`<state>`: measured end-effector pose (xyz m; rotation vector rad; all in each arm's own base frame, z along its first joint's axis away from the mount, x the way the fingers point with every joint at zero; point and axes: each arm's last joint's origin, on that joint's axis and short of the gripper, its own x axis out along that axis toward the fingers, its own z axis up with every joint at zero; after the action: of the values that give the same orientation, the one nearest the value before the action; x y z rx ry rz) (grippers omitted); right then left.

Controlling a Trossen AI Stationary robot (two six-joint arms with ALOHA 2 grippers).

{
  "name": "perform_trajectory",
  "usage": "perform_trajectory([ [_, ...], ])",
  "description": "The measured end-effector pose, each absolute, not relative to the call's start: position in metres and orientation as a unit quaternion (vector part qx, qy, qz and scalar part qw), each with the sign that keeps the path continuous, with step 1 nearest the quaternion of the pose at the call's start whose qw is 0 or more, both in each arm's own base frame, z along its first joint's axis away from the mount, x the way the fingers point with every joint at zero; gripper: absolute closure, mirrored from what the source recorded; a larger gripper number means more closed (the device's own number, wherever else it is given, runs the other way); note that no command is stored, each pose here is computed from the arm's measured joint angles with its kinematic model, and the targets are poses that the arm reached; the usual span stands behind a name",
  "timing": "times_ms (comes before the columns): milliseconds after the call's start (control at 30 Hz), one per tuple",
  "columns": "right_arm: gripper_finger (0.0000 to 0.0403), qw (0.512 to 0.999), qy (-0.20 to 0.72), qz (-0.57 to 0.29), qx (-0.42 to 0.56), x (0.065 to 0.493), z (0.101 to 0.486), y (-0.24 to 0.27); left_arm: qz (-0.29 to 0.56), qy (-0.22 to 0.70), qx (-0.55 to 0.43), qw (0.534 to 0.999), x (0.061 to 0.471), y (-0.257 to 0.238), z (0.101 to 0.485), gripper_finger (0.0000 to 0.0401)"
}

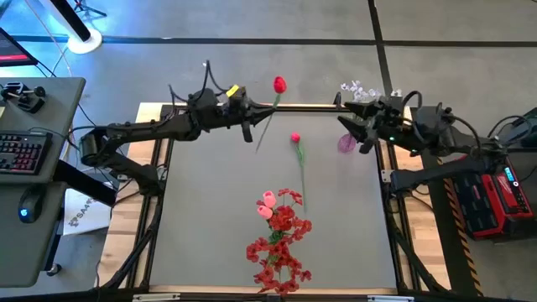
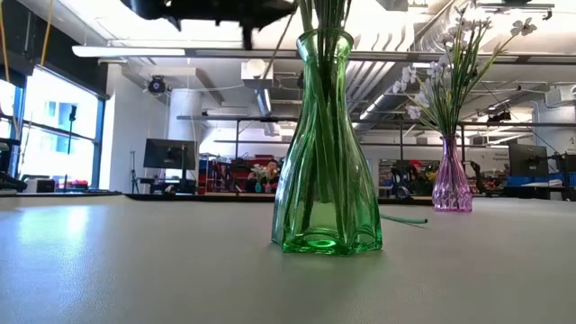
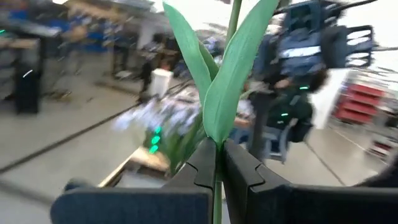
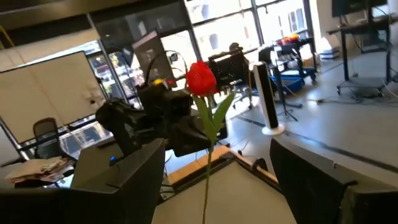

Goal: Sort flowers into vase by color
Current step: Put the left red flower into the purple vase

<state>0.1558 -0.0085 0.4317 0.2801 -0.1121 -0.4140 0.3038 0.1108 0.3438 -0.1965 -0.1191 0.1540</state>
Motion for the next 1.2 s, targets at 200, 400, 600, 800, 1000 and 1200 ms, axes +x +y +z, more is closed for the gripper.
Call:
perform_trajectory([
  [200,0.0124,0.971,-0.065,-0.199,0.111,0.183,0.43,-0.008,0.014,-0.085,-0.044,0.995,0.322,0.114,0.374,0.0401],
  [400,0.0124,0.969,-0.099,-0.19,0.124,0.202,0.432,-0.015,-0.028,-0.075,-0.027,0.996,0.34,0.118,0.378,0.0401],
  [600,0.0124,0.975,-0.094,-0.147,0.136,0.22,0.426,-0.024,-0.04,-0.086,-0.012,0.995,0.342,0.119,0.387,0.0401],
  [800,0.0124,0.978,-0.087,-0.123,0.142,0.238,0.417,-0.037,-0.059,-0.082,-0.008,0.995,0.342,0.118,0.386,0.0401],
  [1000,0.0124,0.982,-0.083,-0.101,0.139,0.252,0.41,-0.048,-0.07,-0.08,0.008,0.994,0.344,0.114,0.386,0.0401],
  [1200,0.0126,0.983,-0.084,-0.095,0.133,0.265,0.404,-0.052,-0.074,-0.075,0.006,0.994,0.345,0.111,0.385,0.0401],
])
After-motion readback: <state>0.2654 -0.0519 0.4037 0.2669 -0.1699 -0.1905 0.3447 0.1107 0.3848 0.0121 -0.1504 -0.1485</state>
